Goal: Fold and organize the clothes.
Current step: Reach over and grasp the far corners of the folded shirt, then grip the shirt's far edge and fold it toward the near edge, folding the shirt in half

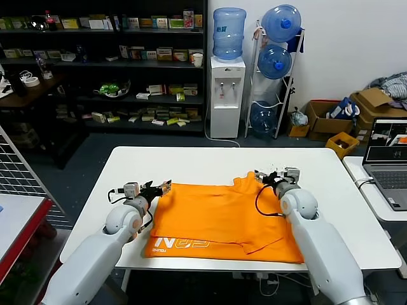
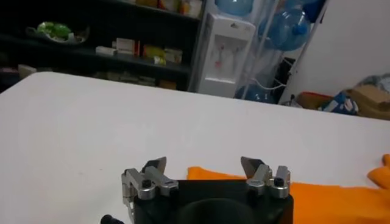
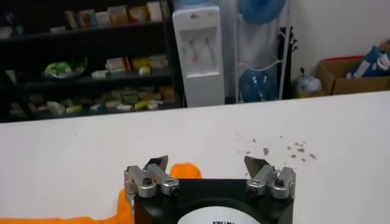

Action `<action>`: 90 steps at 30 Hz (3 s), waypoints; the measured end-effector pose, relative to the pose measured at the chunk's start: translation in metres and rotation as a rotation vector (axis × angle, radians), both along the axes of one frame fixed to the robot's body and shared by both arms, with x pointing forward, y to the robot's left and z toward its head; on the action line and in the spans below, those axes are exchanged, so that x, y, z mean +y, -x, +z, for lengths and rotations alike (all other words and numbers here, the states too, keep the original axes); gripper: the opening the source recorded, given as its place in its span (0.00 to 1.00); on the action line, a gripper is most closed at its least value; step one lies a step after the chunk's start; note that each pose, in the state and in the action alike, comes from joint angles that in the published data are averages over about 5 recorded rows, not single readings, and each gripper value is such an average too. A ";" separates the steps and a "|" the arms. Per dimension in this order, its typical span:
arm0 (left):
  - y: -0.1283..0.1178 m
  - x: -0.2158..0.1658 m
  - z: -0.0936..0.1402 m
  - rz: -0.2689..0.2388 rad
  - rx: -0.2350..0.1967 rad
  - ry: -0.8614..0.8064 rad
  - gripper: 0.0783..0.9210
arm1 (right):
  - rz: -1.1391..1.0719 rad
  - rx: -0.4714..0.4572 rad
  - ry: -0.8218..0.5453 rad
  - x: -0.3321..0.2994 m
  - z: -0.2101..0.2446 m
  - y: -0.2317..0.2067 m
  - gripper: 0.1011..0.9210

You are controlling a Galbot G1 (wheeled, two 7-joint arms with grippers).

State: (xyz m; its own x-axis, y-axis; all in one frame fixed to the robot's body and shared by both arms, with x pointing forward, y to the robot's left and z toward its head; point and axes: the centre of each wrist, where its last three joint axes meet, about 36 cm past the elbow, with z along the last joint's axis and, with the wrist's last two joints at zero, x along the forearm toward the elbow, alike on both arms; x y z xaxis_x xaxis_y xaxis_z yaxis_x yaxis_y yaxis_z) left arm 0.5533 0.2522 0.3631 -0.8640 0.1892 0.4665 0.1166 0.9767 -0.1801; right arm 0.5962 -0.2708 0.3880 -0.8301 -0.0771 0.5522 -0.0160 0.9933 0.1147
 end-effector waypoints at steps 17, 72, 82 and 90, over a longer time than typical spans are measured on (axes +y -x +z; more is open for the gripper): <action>-0.025 -0.007 -0.018 -0.011 0.054 -0.058 0.84 | 0.019 0.096 -0.005 0.011 -0.020 -0.020 0.76; 0.063 -0.006 0.020 -0.016 -0.070 -0.041 0.02 | 0.037 0.000 -0.024 -0.012 0.027 0.100 0.03; 0.106 -0.012 0.028 -0.029 -0.080 -0.040 0.02 | 0.049 0.009 -0.007 -0.018 0.041 0.151 0.03; 0.139 -0.018 0.028 -0.033 -0.067 -0.043 0.08 | 0.067 0.017 0.014 -0.022 0.047 0.187 0.12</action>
State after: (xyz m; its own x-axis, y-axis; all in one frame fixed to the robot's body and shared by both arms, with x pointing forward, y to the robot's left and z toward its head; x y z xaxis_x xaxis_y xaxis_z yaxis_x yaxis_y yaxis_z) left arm 0.4148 0.2345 0.3915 -0.8872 0.1988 0.4163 0.1588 0.9788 -0.1291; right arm 0.4094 -0.2926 0.4354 -0.8141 -0.1239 0.5674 -0.0804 0.9916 0.1012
